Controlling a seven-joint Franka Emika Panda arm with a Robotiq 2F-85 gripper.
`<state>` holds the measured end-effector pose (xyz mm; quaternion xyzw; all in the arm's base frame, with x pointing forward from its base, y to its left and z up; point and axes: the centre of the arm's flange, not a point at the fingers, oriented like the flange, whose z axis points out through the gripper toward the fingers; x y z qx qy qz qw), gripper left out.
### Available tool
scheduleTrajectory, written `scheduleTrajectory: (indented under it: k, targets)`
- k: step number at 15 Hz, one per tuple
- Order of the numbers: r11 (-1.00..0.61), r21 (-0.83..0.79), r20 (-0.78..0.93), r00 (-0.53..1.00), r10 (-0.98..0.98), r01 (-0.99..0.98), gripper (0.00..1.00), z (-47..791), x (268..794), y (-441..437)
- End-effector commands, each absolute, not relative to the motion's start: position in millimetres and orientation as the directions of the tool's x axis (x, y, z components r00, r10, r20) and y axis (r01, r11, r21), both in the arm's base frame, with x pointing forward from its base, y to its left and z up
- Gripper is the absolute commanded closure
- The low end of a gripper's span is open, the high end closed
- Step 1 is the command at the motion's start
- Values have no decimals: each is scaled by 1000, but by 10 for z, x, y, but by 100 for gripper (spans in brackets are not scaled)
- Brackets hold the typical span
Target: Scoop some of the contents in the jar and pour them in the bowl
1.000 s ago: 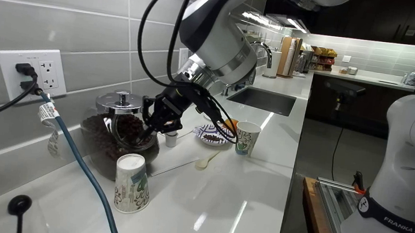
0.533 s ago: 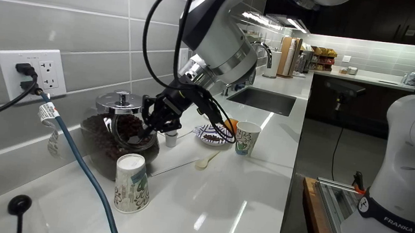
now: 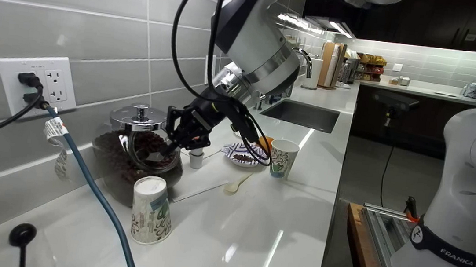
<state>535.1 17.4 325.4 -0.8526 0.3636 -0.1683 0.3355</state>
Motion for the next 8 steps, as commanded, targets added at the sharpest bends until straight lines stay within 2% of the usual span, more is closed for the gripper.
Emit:
scheduleTrajectory:
  k: [1,8]
  targets:
    - [-496,-729,46,688,-724,-473,98,3306,5101,117]
    - [-481,-763,15,731,-682,-432,98,3352,4874,17]
